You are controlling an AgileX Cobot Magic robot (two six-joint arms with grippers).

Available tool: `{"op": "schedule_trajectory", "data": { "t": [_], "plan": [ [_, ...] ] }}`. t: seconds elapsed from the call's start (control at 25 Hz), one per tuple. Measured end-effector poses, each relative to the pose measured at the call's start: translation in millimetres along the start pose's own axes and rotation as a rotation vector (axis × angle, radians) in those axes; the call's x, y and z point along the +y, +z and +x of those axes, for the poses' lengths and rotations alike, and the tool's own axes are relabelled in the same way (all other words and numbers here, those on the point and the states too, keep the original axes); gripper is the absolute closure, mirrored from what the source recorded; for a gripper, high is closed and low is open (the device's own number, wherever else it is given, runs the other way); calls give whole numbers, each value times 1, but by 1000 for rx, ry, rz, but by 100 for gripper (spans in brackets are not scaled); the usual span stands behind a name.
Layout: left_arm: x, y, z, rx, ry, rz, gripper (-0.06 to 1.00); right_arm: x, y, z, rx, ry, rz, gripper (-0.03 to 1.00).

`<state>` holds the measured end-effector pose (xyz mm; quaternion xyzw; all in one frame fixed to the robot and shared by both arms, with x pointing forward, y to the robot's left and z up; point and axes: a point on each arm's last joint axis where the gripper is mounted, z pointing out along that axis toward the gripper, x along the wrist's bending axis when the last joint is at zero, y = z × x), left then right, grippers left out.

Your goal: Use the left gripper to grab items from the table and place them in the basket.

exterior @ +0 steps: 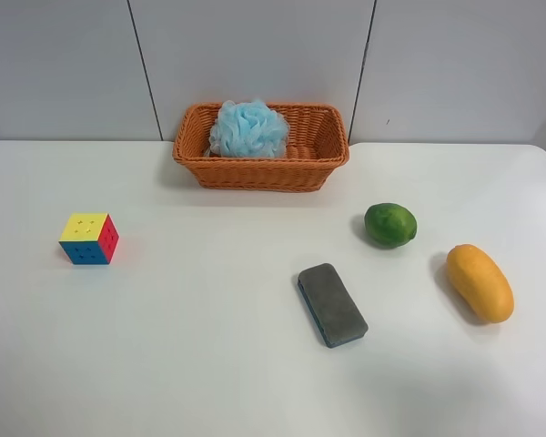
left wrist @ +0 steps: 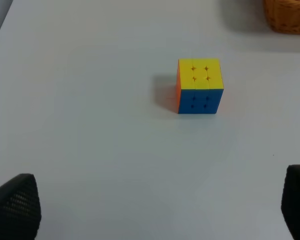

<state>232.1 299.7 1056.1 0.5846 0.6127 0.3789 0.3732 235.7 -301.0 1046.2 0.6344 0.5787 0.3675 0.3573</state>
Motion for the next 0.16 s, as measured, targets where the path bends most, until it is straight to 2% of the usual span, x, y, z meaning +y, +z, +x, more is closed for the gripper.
{"op": "schedule_trajectory", "data": {
  "t": [0.16],
  "plan": [
    [0,0,0,0,0,0,-1,0,0,0,0,0,0,-2]
  ]
}}
